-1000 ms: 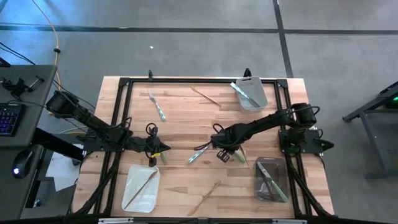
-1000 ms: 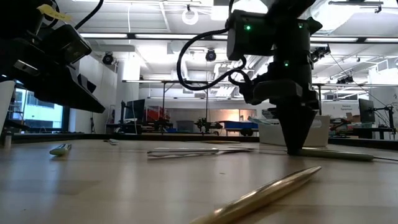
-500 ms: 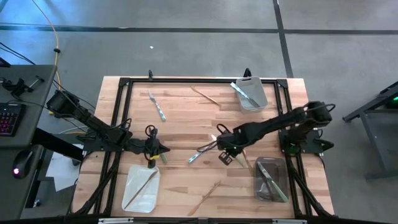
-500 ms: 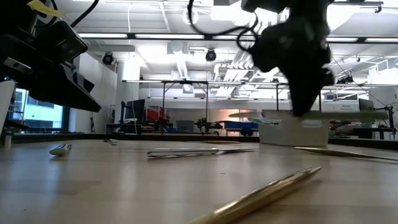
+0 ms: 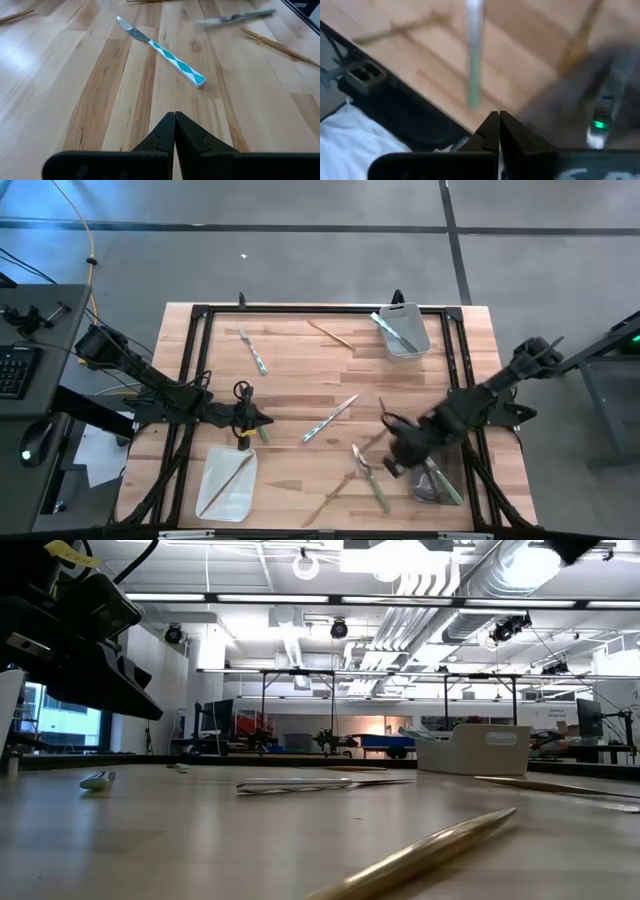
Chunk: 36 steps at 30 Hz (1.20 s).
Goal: Sort silverware by color (type)
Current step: Put the green table knife into the black bin
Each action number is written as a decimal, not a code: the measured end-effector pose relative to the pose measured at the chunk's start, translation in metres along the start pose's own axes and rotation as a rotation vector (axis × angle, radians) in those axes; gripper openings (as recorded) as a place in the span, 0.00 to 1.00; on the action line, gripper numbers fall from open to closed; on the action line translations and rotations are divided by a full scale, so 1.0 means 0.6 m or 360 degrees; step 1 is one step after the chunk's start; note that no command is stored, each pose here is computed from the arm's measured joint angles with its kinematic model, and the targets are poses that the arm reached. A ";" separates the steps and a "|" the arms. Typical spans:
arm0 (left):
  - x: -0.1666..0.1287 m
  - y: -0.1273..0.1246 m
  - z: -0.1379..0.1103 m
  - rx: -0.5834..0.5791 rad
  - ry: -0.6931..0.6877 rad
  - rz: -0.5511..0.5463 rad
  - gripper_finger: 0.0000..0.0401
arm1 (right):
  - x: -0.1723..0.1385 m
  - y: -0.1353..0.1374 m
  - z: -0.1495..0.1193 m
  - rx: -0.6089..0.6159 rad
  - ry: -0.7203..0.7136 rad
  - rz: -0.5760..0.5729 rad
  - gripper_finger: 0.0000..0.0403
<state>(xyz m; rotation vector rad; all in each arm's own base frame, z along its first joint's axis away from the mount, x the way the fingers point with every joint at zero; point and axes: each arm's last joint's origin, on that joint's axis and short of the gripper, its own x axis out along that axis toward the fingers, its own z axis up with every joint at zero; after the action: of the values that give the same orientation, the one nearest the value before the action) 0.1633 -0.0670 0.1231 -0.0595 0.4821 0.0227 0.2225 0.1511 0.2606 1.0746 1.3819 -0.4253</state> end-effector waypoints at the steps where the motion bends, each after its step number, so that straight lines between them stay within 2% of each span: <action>1: 0.000 0.000 0.000 0.0000 0.0000 0.0001 0.00 | 0.000 -0.004 -0.016 0.0032 0.0001 -0.0028 0.01; 4: 0.000 0.000 0.000 0.0000 -0.0001 0.0004 0.00 | 0.004 -0.012 -0.053 0.0070 -0.0052 -0.0071 0.01; 9: 0.000 0.000 0.000 -0.0015 0.0001 -0.0003 0.00 | 0.013 -0.008 -0.082 0.0022 -0.0194 0.0023 0.00; 13: 0.000 -0.001 0.000 -0.0040 0.0007 -0.0027 0.00 | 0.033 0.006 -0.093 -0.0122 -0.0271 0.0089 0.00; 17: 0.000 -0.001 0.000 -0.0044 0.0005 -0.0040 0.00 | 0.077 0.029 -0.097 -0.0260 -0.0243 0.0134 0.00; 21: 0.000 -0.001 0.000 -0.0046 0.0007 -0.0040 0.00 | 0.111 0.057 -0.103 -0.0314 -0.0181 0.0053 0.00; 26: 0.000 -0.001 0.000 -0.0045 0.0006 -0.0041 0.00 | 0.118 0.105 -0.115 -0.0366 -0.0181 -0.0105 0.01; 30: 0.000 -0.001 0.000 -0.0046 0.0007 -0.0041 0.00 | 0.135 0.146 -0.122 -0.0332 -0.0227 -0.0183 0.08; 36: 0.000 -0.001 0.000 -0.0038 0.0009 -0.0042 0.00 | 0.212 0.178 -0.120 -0.0238 -0.0190 -0.0274 0.29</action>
<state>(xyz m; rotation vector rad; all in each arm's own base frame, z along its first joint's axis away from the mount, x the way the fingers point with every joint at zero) 0.1633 -0.0678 0.1232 -0.0891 0.4870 0.0023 0.2924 0.3041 0.1937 0.7992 1.3818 -0.4954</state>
